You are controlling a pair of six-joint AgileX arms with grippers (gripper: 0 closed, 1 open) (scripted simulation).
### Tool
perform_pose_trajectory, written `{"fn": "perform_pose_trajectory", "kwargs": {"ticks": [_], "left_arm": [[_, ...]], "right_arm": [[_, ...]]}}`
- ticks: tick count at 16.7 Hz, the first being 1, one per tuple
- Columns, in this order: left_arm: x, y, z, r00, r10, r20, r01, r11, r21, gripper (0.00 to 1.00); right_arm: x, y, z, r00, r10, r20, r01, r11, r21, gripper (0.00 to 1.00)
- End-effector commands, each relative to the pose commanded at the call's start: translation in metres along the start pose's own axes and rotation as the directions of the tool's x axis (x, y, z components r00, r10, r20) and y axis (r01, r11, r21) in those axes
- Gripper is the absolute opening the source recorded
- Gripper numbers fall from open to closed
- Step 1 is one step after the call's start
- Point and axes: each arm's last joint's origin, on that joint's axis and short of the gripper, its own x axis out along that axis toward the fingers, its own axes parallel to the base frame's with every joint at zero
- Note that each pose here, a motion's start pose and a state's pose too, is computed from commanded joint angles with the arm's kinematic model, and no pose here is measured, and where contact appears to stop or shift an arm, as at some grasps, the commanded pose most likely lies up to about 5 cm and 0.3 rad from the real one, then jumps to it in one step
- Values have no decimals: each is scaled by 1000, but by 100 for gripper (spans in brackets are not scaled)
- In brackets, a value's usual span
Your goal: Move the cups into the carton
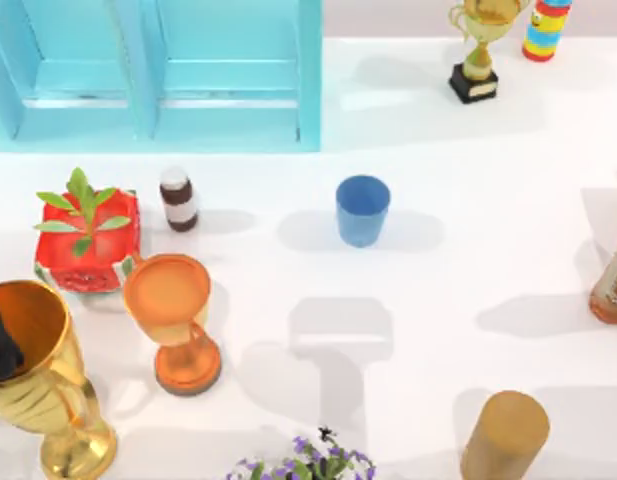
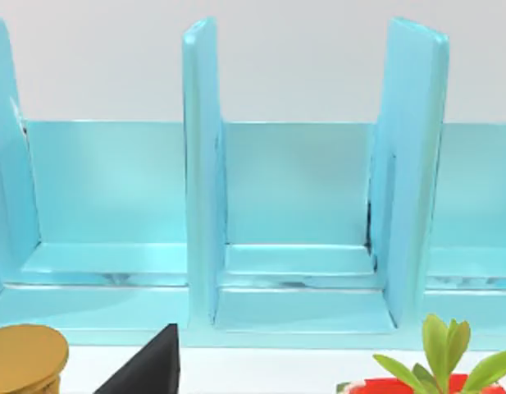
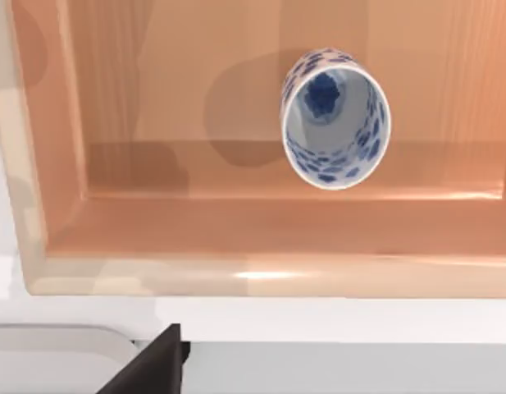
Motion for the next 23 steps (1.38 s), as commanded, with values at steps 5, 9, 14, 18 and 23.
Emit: {"fn": "perform_pose_trajectory", "kwargs": {"ticks": [5, 9, 14, 18, 23], "left_arm": [[0, 0, 0, 1000, 0, 0, 0, 1000, 0, 100], [0, 0, 0, 1000, 0, 0, 0, 1000, 0, 100], [0, 0, 0, 1000, 0, 0, 0, 1000, 0, 100], [0, 0, 0, 1000, 0, 0, 0, 1000, 0, 100], [0, 0, 0, 1000, 0, 0, 0, 1000, 0, 100]], "right_arm": [[0, 0, 1, 1000, 1, -1, -1, 1000, -2, 100], [-1, 9, 34, 1000, -12, -15, 12, 1000, 5, 100], [8, 71, 136, 998, -60, -19, 61, 997, 40, 100], [32, 189, 203, 995, -94, 35, 93, 995, 32, 100], [67, 375, 203, 987, -56, 152, 55, 998, 9, 100]]}}
